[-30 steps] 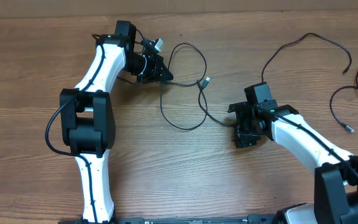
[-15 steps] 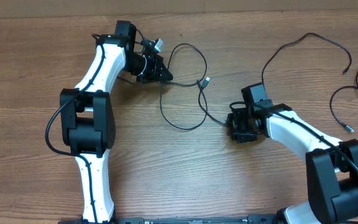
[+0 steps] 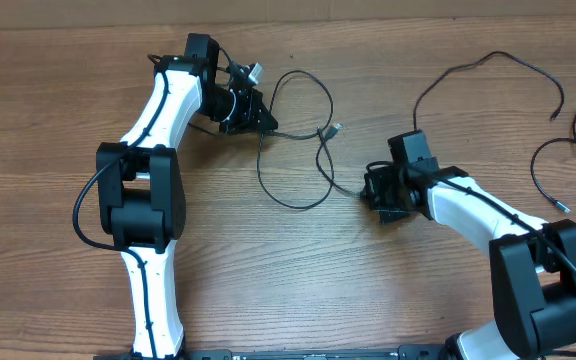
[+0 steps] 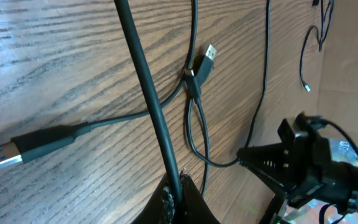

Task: Untangle cables

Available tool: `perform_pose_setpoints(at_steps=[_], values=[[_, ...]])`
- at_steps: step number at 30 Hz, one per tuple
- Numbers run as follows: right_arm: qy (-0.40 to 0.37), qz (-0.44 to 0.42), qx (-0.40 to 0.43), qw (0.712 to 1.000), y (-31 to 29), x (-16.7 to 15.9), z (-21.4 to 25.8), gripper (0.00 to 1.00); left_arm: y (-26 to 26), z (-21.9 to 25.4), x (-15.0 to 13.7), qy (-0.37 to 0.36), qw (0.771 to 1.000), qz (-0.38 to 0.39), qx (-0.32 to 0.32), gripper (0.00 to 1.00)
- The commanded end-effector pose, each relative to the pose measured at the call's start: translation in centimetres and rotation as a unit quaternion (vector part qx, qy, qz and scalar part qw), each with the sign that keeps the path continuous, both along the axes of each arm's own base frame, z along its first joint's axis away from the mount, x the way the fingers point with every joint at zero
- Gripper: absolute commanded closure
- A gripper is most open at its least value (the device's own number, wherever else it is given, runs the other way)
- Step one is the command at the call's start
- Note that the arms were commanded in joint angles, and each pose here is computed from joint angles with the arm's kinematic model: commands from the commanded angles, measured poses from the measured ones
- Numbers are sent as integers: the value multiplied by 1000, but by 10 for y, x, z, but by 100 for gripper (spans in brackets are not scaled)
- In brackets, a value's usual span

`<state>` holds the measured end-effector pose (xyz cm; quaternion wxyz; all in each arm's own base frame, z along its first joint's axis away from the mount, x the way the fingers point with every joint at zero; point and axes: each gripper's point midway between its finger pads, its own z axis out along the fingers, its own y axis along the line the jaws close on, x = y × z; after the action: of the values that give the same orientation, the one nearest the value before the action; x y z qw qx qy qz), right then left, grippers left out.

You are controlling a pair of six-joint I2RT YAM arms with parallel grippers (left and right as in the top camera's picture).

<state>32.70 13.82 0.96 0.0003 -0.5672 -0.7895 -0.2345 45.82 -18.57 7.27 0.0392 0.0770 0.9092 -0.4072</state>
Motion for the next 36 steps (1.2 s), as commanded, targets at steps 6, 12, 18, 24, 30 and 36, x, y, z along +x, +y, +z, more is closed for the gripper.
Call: perform_pose_setpoints(at_steps=[6,12,18,24,30,36], values=[[-127,108,-32,986,-15,64,61,96,-4,17,1,-15,1000,-5,-3,96],[-175,142,-97,969,-53,97,109,96,-4,17,0,-11,1000,-3,-3,96],[-210,155,-162,952,-100,118,160,96,-4,17,0,-10,1000,-2,-3,96],[-249,143,-206,936,-142,134,206,96,-4,17,0,-3,1000,5,-3,96],[-280,100,-261,918,-187,147,248,96,-4,17,1,7,1000,14,-3,96],[-297,74,-368,878,-243,153,285,96,-4,17,1,14,1000,20,-3,96]])
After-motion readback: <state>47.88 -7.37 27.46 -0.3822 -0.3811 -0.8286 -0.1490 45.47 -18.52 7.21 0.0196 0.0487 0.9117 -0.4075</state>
